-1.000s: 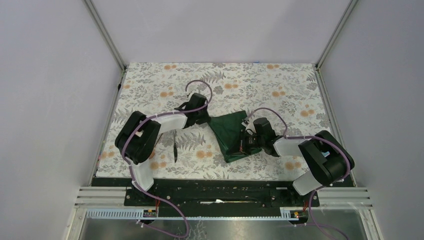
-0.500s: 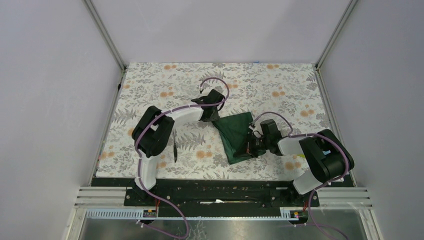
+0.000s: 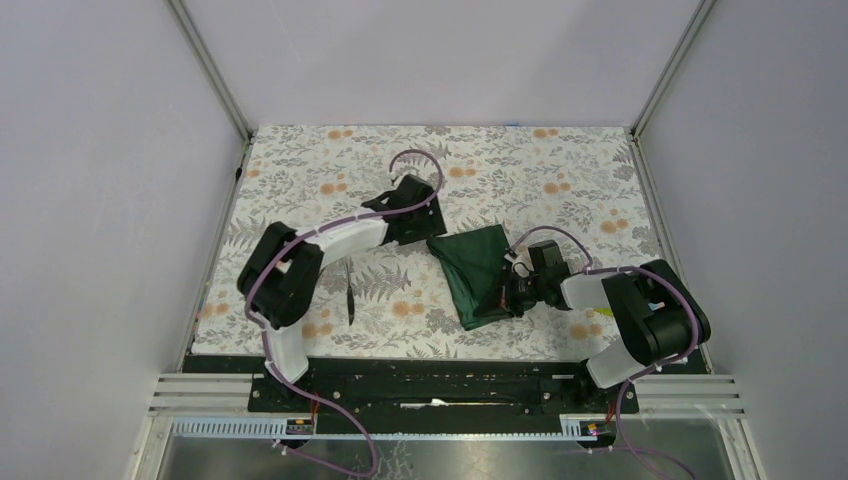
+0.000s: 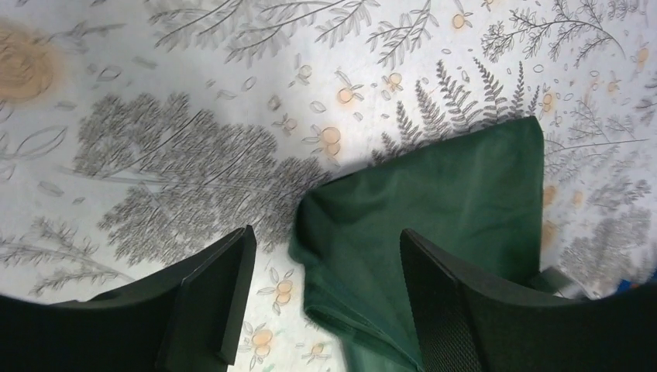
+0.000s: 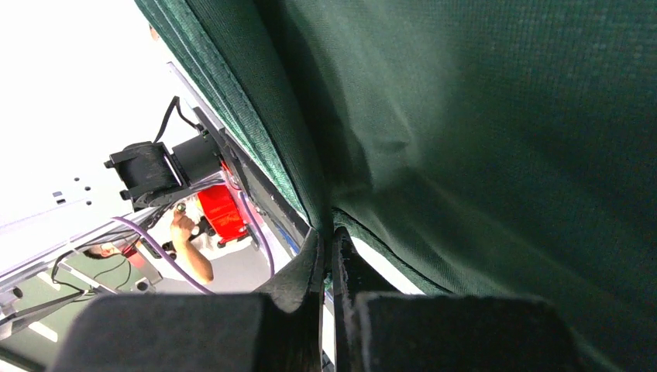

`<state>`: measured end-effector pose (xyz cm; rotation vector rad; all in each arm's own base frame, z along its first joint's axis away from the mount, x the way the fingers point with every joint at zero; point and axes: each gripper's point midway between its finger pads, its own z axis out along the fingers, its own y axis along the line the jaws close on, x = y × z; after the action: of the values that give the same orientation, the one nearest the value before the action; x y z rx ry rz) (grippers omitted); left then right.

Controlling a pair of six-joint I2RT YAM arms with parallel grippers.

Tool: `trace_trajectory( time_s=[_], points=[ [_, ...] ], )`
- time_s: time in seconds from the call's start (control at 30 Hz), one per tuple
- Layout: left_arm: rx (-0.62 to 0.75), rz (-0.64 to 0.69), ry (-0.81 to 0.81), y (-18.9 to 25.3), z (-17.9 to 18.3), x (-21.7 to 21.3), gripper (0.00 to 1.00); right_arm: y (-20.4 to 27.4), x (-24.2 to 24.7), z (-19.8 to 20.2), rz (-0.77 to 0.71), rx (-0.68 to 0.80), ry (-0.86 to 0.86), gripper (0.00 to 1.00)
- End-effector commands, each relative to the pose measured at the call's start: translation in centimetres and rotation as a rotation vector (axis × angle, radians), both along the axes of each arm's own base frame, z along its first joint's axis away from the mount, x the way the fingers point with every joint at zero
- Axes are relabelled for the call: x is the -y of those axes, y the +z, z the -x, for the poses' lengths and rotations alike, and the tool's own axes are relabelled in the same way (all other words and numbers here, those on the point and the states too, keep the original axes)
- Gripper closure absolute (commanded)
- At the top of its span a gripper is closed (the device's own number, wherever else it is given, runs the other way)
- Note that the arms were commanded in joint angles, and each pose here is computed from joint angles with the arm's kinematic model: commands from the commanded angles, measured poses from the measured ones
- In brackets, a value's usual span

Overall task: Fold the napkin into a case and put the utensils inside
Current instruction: Fold the lower triangle-folded napkin at the center of the board.

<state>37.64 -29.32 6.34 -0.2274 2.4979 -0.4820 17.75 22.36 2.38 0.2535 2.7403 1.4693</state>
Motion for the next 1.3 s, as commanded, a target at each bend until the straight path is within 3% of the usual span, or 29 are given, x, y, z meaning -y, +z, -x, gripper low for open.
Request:
trace_trajectory(
  time_s=[0.0, 0.17, 0.73, 1.27],
  points=[
    [0.011, 0.192, 0.055, 2.7, 0.3, -1.2, 0.28, 1.2, -0.1, -0.1, -0.032, 0.029, 0.023, 1.0],
    [0.015, 0.293, 0.025, 2.6, 0.8, -0.6, 0.32, 1.3, -0.1, -0.2, -0.035, 0.032, 0.026, 1.0],
    [0.03, 0.364, -0.019, 3.3, 0.4, 2.7, 0.79, 1.6, 0.0, -0.3, -0.025, 0.046, 0.03, 1.0],
    [0.008, 0.433, -0.067, 1.6, -1.8, 7.3, 0.81, 1.5, 1.3, -0.3, 0.083, 0.098, 0.044, 0.97]
  ],
)
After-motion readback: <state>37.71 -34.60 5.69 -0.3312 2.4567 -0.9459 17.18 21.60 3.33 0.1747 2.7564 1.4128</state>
